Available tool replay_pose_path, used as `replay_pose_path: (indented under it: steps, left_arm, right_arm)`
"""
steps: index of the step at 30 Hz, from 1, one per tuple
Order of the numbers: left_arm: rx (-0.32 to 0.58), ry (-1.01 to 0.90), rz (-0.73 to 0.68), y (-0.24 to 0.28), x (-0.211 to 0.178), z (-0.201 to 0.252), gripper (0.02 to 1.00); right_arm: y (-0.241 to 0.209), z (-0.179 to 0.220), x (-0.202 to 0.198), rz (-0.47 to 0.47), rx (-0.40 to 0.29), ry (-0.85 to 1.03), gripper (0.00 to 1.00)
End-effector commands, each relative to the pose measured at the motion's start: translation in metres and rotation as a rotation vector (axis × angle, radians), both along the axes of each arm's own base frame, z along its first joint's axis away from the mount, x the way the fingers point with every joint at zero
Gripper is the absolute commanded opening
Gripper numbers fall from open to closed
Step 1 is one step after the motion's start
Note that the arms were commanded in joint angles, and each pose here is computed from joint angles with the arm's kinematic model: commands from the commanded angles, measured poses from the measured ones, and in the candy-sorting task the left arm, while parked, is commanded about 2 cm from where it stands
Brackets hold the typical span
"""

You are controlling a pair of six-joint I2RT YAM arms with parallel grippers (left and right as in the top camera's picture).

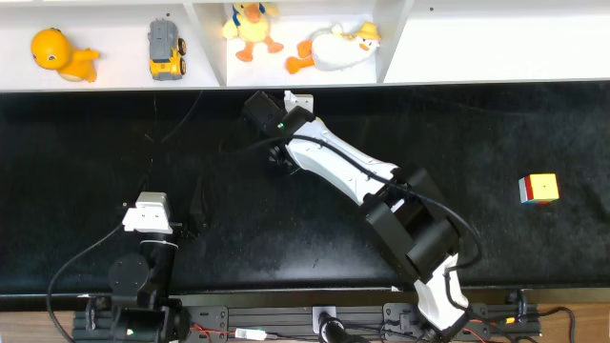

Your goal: Store Toys

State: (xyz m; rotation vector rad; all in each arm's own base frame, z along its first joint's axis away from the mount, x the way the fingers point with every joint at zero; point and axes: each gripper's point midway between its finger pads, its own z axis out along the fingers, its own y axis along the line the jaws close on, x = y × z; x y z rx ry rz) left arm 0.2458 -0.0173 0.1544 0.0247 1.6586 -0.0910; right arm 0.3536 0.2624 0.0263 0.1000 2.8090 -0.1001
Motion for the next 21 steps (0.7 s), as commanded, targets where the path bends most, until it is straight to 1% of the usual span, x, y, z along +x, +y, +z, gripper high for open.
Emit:
replay_pose_path:
  steps: [1,5,6,9,14,17,21]
  left_arm:
    - [0.016,-0.009,-0.009,-0.001,-0.001,0.002,0.998]
    - [0.016,-0.010,-0.009,-0.001,-0.001,0.002,0.998]
    - [0.016,-0.009,-0.009,-0.001,-0.001,0.002,0.998]
    - [0.016,-0.009,-0.009,-0.001,-0.001,0.002,0.998]
    - [0.016,-0.010,-0.009,-0.001,-0.001,0.002,0.998]
    - [0.016,-0.010,-0.009,-0.001,-0.001,0.002,0.998]
    - [0.016,-0.009,-0.009,-0.001,-0.001,0.002,0.998]
  right_arm:
    - [-0.002,-0.005,0.004,-0.023,0.016,0.022,0.229]
    - [-0.003,-0.005,0.004,-0.029,0.036,0.038,0.058]
    - [-0.004,-0.004,0.004,-0.031,0.036,0.037,0.042]
    - [-0.005,0.005,0.004,-0.031,0.041,0.026,0.042]
    - [-0.018,0.031,0.000,-0.035,0.025,-0.025,0.049]
    - [-0.032,0.039,-0.014,-0.035,0.022,-0.043,0.051]
    - [-0.059,0.051,-0.034,-0.052,0.044,-0.102,0.051]
